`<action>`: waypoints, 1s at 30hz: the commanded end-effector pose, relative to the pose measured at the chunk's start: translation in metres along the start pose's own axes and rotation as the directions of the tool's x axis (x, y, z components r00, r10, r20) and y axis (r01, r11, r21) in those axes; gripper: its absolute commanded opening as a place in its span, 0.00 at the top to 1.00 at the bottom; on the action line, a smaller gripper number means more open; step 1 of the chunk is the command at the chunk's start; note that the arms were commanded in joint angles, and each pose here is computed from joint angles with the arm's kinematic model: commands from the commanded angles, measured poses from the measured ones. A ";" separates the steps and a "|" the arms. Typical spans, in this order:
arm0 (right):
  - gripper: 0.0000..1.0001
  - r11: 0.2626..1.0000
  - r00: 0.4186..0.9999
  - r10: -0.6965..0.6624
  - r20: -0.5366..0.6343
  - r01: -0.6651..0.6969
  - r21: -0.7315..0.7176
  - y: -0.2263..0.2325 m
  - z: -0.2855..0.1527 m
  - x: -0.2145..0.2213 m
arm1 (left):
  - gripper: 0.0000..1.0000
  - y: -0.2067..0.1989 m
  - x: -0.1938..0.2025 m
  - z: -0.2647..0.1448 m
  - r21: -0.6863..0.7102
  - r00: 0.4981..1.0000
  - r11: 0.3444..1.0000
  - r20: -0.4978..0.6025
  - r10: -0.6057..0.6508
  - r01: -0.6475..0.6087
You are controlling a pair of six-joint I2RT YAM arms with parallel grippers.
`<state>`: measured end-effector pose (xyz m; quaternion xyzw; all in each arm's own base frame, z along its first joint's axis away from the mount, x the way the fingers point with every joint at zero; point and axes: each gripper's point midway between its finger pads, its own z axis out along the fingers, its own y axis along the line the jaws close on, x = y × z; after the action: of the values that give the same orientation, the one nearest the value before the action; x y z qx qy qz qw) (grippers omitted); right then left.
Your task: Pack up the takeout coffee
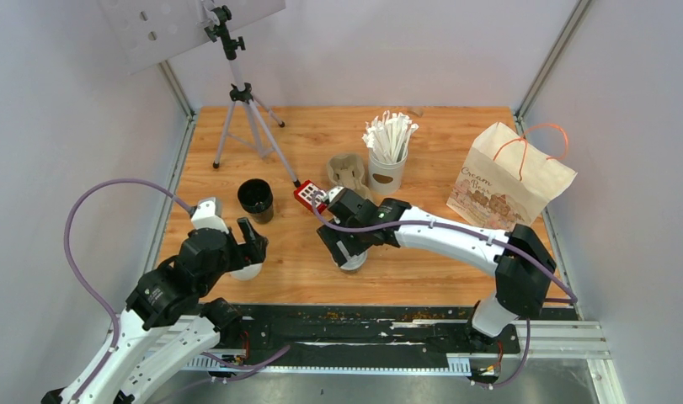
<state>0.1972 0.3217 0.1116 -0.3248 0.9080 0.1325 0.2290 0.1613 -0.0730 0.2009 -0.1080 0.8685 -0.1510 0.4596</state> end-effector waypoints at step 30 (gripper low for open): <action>0.24 0.425 0.545 0.795 0.266 -0.813 0.398 -0.179 -0.109 0.162 | 0.00 -0.035 0.017 0.015 0.171 0.998 0.985 -0.058 0.024 -0.014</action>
<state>0.1697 0.0700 0.1087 0.1737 0.9589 0.0168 0.2237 0.1633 -0.1110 0.1865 -0.0671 0.8729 -0.2186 0.4309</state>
